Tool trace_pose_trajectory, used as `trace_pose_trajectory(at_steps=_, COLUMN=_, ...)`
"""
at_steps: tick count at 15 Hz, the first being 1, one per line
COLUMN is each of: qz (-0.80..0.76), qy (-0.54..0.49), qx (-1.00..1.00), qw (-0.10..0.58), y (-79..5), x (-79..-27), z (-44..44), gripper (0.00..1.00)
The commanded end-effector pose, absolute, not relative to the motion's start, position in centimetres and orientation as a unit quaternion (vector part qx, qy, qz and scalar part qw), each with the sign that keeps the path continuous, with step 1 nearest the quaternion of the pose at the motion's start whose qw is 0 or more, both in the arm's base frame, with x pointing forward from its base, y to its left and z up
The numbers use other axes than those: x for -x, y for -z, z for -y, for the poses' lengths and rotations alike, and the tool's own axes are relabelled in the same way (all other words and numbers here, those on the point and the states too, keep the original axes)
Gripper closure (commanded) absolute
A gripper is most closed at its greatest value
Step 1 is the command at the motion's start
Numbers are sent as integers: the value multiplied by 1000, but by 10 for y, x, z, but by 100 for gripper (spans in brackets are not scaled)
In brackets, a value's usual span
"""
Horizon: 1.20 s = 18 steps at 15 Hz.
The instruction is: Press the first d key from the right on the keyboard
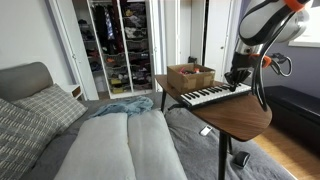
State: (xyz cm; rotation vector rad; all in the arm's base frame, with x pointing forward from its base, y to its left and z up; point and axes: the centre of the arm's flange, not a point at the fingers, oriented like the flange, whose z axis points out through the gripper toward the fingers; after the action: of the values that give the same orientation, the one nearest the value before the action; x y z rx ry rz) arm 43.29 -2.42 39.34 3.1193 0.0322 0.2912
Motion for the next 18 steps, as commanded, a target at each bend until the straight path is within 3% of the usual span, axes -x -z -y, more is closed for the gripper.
trace_pose_trajectory(at_steps=1, qz=-21, qy=-98, qx=-995, qw=14, y=-390, x=-440, z=31, gripper=100)
trace_pose_trajectory(at_steps=18, qz=-27, qy=-89, qx=-996, qw=8, y=-381, x=-442, z=35, gripper=100)
